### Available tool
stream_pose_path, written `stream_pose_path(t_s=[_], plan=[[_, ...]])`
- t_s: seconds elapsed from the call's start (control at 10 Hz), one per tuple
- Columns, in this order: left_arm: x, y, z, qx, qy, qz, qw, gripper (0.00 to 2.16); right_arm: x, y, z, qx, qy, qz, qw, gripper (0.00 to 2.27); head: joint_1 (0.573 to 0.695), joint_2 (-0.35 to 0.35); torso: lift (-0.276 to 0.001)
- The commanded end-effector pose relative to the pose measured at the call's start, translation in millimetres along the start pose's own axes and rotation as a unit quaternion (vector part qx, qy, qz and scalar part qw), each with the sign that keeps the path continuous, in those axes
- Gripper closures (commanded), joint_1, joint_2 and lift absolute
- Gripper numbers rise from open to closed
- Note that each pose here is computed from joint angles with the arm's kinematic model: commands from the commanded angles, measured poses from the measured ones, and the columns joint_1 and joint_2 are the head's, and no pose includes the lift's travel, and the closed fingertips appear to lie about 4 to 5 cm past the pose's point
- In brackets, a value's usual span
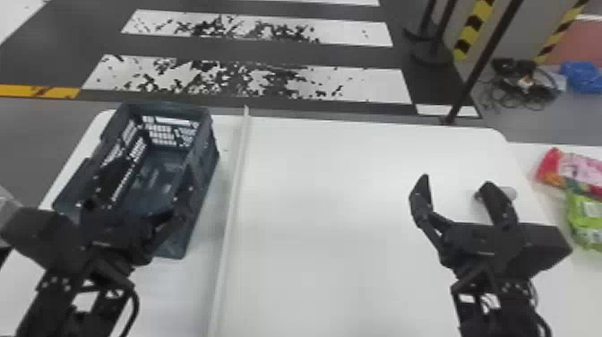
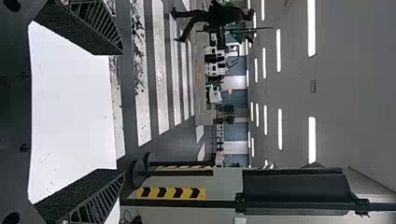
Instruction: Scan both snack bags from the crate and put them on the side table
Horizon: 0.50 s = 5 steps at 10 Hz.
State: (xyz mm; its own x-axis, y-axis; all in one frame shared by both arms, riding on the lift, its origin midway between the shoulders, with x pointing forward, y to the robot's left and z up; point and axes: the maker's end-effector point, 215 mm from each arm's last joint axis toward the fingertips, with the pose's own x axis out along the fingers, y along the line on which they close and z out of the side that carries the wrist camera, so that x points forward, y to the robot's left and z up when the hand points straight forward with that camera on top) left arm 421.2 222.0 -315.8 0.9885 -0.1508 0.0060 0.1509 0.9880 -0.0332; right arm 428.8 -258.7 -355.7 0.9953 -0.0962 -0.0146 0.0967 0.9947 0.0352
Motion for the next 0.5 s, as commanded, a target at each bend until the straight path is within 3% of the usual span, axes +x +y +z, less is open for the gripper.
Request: stream_pose_path(t_s=[0.0, 0.4], plan=[[-2.2, 1.4, 0.5, 0.001, 0.001, 0.001, 1.0000, 0.09, -1.1, 2.4, -0.3, 0.001, 0.001, 0.002, 1.000, 0.02, 0.695, -0.049, -0.087], [-6.4, 1.2, 0.9, 0.002, 0.002, 0.001, 1.0000, 0.09, -6.2, 1.3, 2.2, -0.001, 0.000, 0.002, 1.000, 0.02, 0.695, -0.045, -0.087]])
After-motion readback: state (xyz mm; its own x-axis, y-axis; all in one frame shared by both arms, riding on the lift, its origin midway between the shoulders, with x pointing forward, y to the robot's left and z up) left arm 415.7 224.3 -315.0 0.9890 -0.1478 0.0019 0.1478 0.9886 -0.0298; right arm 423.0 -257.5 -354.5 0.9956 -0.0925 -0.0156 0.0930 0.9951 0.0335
